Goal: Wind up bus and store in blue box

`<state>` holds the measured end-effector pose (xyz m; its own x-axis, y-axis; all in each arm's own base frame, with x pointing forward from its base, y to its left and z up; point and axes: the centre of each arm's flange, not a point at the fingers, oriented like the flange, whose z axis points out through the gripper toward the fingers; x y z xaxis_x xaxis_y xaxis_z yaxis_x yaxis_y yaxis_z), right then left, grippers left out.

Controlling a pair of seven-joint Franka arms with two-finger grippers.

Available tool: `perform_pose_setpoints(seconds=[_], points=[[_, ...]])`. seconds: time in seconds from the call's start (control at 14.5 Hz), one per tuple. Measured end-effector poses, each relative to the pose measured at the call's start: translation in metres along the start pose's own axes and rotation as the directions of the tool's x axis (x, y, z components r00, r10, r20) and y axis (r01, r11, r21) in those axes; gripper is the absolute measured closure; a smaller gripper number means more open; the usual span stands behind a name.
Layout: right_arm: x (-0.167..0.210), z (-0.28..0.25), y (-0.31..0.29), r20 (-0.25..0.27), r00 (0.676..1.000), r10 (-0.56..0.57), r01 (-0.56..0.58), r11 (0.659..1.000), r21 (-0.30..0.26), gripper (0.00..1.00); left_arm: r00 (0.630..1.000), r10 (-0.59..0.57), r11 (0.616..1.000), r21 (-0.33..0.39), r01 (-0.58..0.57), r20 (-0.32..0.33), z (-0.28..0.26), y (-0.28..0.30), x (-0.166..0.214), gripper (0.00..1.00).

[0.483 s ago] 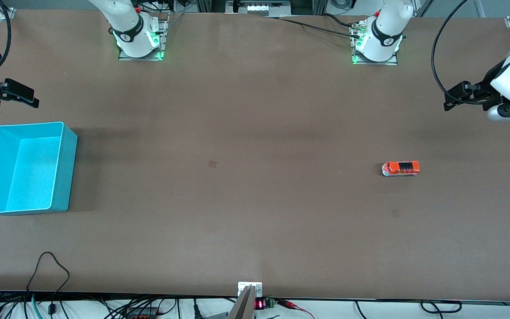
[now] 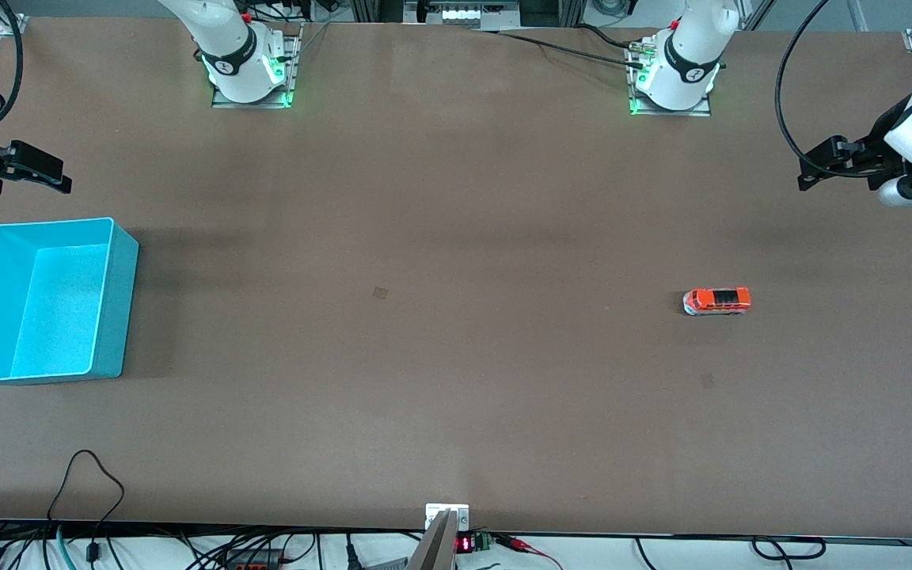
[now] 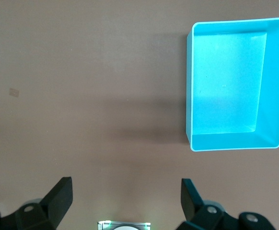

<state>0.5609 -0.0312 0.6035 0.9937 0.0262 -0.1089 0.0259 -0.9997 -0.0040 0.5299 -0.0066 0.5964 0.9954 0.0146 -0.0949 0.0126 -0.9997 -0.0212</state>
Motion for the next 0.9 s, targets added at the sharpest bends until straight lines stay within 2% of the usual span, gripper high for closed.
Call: perform_pose_setpoints(seconds=[0.14, 0.34, 0.62, 0.76, 0.9], points=[[0.0, 0.0, 0.0, 0.0, 1.0, 0.0, 0.0, 1.0, 0.0, 0.0, 0.999, -0.001, 1.0, 0.001, 0.001, 0.053, 0.005, -0.001, -0.005, 0.0], [0.0, 0.0, 0.0, 0.0, 1.0, 0.0, 0.0, 1.0, 0.0, 0.0, 0.997, -0.002, 1.0, 0.002, 0.002, 0.074, 0.007, -0.001, -0.008, 0.0], [0.0, 0.0, 0.0, 0.0, 1.0, 0.0, 0.0, 1.0, 0.0, 0.0, 0.987, 0.012, 1.0, 0.003, -0.012, 0.162, 0.02, 0.003, -0.012, 0.0], [0.0, 0.0, 0.0, 0.0, 1.0, 0.0, 0.0, 1.0, 0.0, 0.0, 0.978, 0.095, 0.995, -0.01, -0.094, 0.186, 0.03, 0.008, -0.008, 0.0], [0.0, 0.0, 0.0, -0.001, 1.0, 0.0, 0.0, 1.0, 0.0, 0.0, 0.948, 0.242, 0.97, -0.049, -0.237, 0.208, 0.045, 0.01, 0.0, 0.0]])
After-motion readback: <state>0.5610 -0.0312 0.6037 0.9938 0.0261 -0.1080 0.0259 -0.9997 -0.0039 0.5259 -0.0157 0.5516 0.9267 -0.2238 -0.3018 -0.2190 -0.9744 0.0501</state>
